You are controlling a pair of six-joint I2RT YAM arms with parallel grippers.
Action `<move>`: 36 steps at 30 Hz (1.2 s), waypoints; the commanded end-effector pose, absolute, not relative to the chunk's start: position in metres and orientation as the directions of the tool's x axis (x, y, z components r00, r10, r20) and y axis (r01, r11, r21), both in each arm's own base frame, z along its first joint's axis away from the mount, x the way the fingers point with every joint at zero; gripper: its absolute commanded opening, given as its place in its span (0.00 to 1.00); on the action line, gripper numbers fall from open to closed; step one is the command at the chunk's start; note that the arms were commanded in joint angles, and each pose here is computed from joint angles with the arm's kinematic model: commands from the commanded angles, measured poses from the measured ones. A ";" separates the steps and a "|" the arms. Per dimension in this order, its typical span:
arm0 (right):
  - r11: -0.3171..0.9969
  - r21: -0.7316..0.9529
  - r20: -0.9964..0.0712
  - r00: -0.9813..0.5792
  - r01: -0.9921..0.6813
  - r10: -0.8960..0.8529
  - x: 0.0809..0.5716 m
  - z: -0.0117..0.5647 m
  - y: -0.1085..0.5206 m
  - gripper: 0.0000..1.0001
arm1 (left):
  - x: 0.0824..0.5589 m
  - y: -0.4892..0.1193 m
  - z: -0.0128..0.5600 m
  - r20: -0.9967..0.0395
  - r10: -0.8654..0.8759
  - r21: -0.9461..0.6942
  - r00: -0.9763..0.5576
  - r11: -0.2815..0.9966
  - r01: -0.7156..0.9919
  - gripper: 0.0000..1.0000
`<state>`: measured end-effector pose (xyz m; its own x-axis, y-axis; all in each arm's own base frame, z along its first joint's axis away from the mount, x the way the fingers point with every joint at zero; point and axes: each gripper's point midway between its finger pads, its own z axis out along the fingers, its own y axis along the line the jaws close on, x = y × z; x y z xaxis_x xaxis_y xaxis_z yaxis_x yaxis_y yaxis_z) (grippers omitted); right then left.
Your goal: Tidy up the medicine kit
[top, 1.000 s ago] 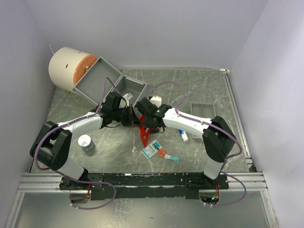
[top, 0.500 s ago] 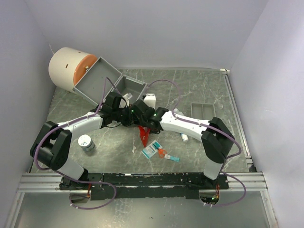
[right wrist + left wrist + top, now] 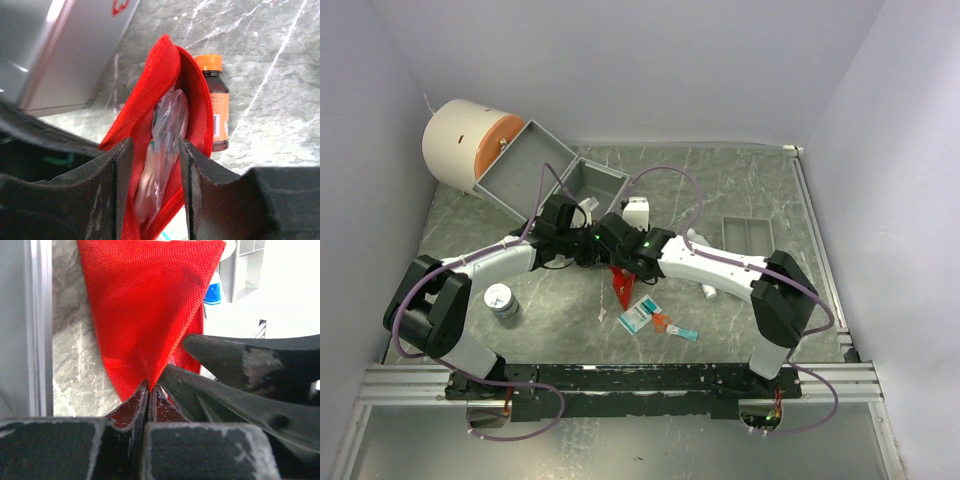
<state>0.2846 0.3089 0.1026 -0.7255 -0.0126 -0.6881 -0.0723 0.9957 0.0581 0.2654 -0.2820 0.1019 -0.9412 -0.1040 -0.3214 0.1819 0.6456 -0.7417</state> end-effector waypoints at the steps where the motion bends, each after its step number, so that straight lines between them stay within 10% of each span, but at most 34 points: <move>1: 0.981 0.184 -0.691 -0.718 -0.064 0.083 0.277 0.136 0.317 0.43 | 0.268 -0.291 0.115 -0.347 -0.086 -0.756 -0.934 0.615 0.224 0.07; 17: 0.970 0.223 -0.614 -0.787 -0.097 0.063 0.265 0.111 0.326 0.18 | 0.268 -0.290 0.115 -0.349 -0.084 -0.750 -0.933 0.623 0.224 0.07; 36: 0.945 0.326 -0.646 -0.732 -0.008 0.217 0.234 0.139 0.246 0.41 | 0.256 -0.281 0.130 -0.392 -0.006 -0.715 -0.920 0.631 0.301 0.07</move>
